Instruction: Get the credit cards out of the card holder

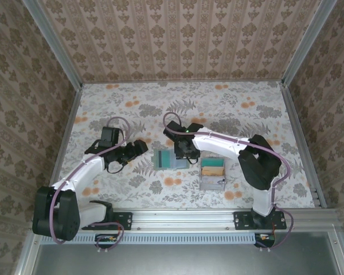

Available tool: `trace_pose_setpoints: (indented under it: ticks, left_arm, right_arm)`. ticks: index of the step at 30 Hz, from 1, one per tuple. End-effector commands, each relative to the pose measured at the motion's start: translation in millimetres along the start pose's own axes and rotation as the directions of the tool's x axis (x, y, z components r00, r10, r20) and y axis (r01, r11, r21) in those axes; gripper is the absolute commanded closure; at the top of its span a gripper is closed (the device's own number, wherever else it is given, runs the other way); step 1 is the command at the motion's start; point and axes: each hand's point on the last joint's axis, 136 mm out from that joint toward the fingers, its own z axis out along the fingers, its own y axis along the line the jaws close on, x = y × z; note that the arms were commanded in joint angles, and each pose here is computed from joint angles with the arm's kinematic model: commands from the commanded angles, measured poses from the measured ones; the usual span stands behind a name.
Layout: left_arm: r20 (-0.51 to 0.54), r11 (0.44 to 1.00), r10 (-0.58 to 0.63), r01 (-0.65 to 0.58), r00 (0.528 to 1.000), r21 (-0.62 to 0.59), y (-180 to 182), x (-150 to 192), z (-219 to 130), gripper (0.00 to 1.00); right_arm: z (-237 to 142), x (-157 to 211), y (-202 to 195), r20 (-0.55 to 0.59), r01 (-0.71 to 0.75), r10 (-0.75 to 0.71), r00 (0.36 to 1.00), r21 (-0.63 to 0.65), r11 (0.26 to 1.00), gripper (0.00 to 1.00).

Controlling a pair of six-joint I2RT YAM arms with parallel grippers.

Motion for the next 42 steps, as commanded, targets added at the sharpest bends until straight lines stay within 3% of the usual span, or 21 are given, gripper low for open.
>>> trace_pose_setpoints:
  ticks: [1,5,8,14,20,24,42]
  left_arm:
    - [-0.012,1.000,0.002,-0.002,1.000,0.018,-3.9,2.2,2.5,0.20]
    - [-0.024,1.000,0.012,-0.012,1.000,0.027,-6.5,4.1,5.8,0.22]
    - [-0.053,0.999,0.024,-0.022,0.998,0.048,-11.2,8.9,12.5,0.28]
    - [-0.104,0.998,0.053,-0.048,0.993,0.048,-16.0,20.8,29.1,0.60]
    - [-0.159,0.997,0.079,-0.075,0.984,0.031,-19.7,31.7,45.9,0.79]
    - [-0.175,0.997,0.080,-0.076,0.981,0.028,-19.9,35.3,53.0,0.80]
    - [-0.246,0.993,0.112,-0.119,0.963,-0.013,-16.3,47.0,77.8,0.89]
  right_arm:
    - [-17.7,-5.2,-9.3,0.043,-0.028,0.028,0.999,0.005,1.000,0.56]
    - [-21.9,-8.6,11.2,0.034,0.005,-0.002,0.999,-0.076,0.997,0.54]
    - [-21.9,-7.7,38.0,0.018,0.030,-0.027,0.999,-0.190,0.981,0.57]
    - [-14.0,-6.8,72.8,-0.014,0.019,-0.025,1.000,-0.338,0.941,0.68]
    - [2.7,-3.1,80.2,-0.070,-0.018,-0.008,0.998,-0.360,0.933,0.84]
    - [14.7,1.4,78.0,-0.100,-0.030,-0.005,0.995,-0.345,0.938,0.90]
    - [35.5,4.2,69.8,-0.153,-0.091,0.038,0.987,-0.357,0.930,0.88]
